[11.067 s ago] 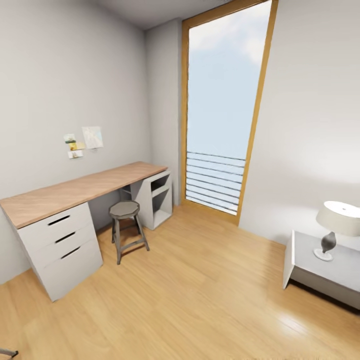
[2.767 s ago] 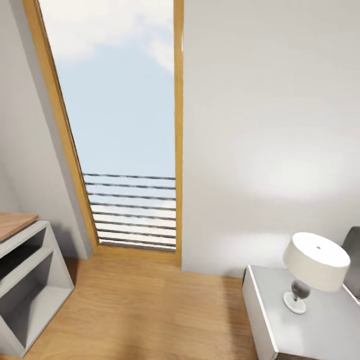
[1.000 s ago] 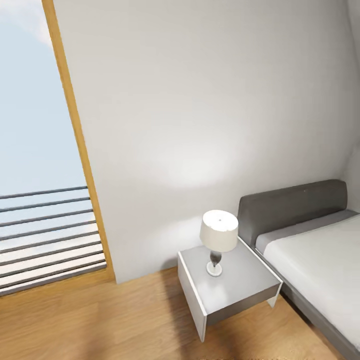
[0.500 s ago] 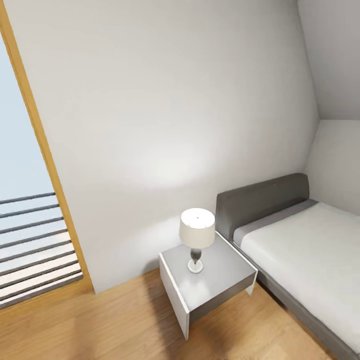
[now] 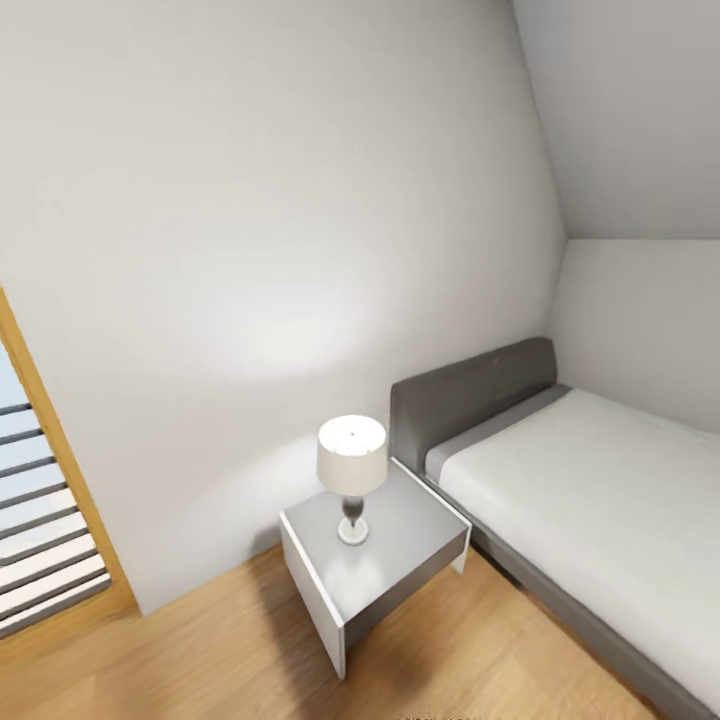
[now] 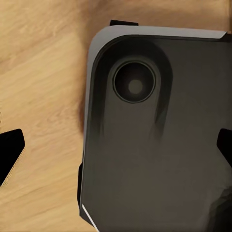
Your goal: Attach the digital camera to the camera tripod in the bedroom.
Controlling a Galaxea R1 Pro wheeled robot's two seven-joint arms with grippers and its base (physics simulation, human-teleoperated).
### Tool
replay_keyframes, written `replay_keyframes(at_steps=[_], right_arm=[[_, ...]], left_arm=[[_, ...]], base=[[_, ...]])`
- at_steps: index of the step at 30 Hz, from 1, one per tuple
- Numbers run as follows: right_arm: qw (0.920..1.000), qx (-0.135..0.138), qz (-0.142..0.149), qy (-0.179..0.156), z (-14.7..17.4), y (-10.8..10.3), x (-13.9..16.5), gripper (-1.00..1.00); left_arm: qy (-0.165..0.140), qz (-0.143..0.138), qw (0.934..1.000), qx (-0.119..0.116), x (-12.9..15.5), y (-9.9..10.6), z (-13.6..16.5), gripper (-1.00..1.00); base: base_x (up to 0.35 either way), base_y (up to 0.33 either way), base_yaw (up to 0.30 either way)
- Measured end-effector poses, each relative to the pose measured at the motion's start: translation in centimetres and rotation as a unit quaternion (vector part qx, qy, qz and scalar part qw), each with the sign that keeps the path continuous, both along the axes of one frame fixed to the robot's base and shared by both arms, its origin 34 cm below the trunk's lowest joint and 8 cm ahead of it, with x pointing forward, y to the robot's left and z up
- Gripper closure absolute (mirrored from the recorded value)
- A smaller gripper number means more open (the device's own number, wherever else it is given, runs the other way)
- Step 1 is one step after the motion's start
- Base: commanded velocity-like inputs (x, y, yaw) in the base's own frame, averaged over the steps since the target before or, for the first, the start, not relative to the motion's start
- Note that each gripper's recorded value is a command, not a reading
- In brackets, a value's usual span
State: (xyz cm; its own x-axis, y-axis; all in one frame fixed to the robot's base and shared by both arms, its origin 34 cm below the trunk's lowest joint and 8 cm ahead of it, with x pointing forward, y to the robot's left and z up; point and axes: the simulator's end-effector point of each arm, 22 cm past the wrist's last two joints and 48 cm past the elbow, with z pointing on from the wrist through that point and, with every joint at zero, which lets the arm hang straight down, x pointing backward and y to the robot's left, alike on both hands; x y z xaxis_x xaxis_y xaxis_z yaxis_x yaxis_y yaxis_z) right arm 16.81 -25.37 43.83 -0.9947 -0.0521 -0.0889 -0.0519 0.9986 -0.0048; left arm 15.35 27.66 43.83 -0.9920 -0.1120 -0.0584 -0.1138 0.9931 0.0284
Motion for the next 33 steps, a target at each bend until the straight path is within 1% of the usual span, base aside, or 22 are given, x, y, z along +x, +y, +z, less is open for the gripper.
replay_keyframes(at_steps=[24, 33], right_arm=[[1.0, -0.001, 0.0, 0.0, 0.0, -0.08, 0.0, -1.0], [1.0, -0.003, -0.001, -0.001, 0.0, -0.44, 0.02, -1.0]], left_arm=[[0.0, 0.0, 1.0, 0.0, -0.01, -0.01, 0.0, -1.0], [0.0, 0.0, 1.0, 0.0, 0.01, -0.01, 0.0, -1.0]], base=[[0.0, 0.0, -0.293], [0.0, 0.0, -0.293]])
